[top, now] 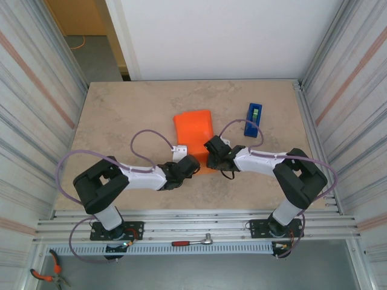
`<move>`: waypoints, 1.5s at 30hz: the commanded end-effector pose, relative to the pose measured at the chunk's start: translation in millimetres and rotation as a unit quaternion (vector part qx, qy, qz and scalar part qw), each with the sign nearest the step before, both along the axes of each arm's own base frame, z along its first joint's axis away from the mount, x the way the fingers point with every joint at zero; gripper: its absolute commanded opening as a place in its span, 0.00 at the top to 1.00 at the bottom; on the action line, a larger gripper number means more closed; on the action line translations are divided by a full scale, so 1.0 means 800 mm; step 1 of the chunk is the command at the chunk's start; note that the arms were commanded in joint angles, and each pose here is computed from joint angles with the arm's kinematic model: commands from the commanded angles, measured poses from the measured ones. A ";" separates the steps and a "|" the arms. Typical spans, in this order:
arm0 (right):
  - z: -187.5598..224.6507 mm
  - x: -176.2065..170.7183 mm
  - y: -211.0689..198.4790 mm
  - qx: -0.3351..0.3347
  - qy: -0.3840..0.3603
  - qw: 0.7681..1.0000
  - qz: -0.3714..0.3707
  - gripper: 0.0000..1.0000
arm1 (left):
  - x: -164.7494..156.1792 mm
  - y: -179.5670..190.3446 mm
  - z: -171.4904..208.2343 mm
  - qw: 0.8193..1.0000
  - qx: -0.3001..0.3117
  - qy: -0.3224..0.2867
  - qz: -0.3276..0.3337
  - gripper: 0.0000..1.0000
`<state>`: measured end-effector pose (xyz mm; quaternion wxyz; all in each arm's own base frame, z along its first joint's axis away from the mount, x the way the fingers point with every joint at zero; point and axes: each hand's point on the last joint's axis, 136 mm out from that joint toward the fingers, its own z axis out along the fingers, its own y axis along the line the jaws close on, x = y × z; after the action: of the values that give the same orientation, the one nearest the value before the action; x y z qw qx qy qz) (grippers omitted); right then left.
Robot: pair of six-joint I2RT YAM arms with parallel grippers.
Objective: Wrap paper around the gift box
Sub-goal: Fold the third fold of the wrapping paper on the gift box.
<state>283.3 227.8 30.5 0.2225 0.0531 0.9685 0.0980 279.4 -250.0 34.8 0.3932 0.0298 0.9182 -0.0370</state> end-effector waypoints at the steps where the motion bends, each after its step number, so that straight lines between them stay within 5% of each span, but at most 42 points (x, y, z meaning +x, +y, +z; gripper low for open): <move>1: 0.004 0.014 0.006 0.002 -0.006 1.000 -0.008 0.85 | 0.005 -0.006 0.004 1.000 0.004 -0.010 0.006 0.76; 3: 0.003 0.014 0.008 0.003 -0.004 1.000 -0.006 0.95 | 0.005 -0.006 0.002 1.000 0.007 -0.008 0.005 0.77; 5: 0.001 0.014 0.007 0.003 -0.001 1.000 -0.006 0.94 | 0.005 -0.006 0.001 1.000 0.008 -0.006 0.005 0.77; 10: 0.004 0.008 -0.001 0.000 0.000 1.000 -0.010 0.46 | 0.005 -0.006 0.000 1.000 0.008 -0.005 0.007 0.78; 13: 0.006 0.001 -0.010 -0.001 0.002 1.000 -0.019 0.28 | 0.004 -0.005 0.001 1.000 0.008 -0.005 0.008 0.78; 15: 0.004 -0.007 -0.014 0.002 0.004 1.000 -0.023 0.25 | 0.004 -0.005 0.001 1.000 0.009 -0.004 0.008 0.78; 18: -0.001 -0.016 -0.016 0.005 0.005 1.000 -0.025 0.33 | 0.004 -0.005 0.002 1.000 0.007 -0.005 0.009 0.78; 23: -0.008 -0.017 -0.016 0.001 0.011 1.000 -0.025 0.86 | 0.004 -0.006 0.004 1.000 0.004 -0.004 0.005 0.72; 25: -0.008 -0.016 -0.012 0.003 0.011 1.000 -0.022 0.98 | 0.003 -0.007 0.008 1.000 0.002 -0.005 0.002 0.66; 33: -0.005 -0.019 -0.006 0.004 0.007 1.000 -0.014 1.00 | -0.012 0.012 0.036 0.999 -0.030 -0.012 0.006 0.45; 40: -0.005 -0.026 0.001 0.005 0.005 1.000 -0.011 1.00 | -0.025 0.022 0.029 0.997 -0.072 -0.003 0.024 0.46; 45: -0.003 -0.031 0.002 0.001 0.004 1.000 -0.010 0.97 | -0.024 0.012 0.014 0.997 -0.075 0.010 0.019 0.57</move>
<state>259.0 231.3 23.3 0.2129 0.0519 0.9702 0.1030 260.9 -233.8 50.3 0.3886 -0.0083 0.9174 -0.0855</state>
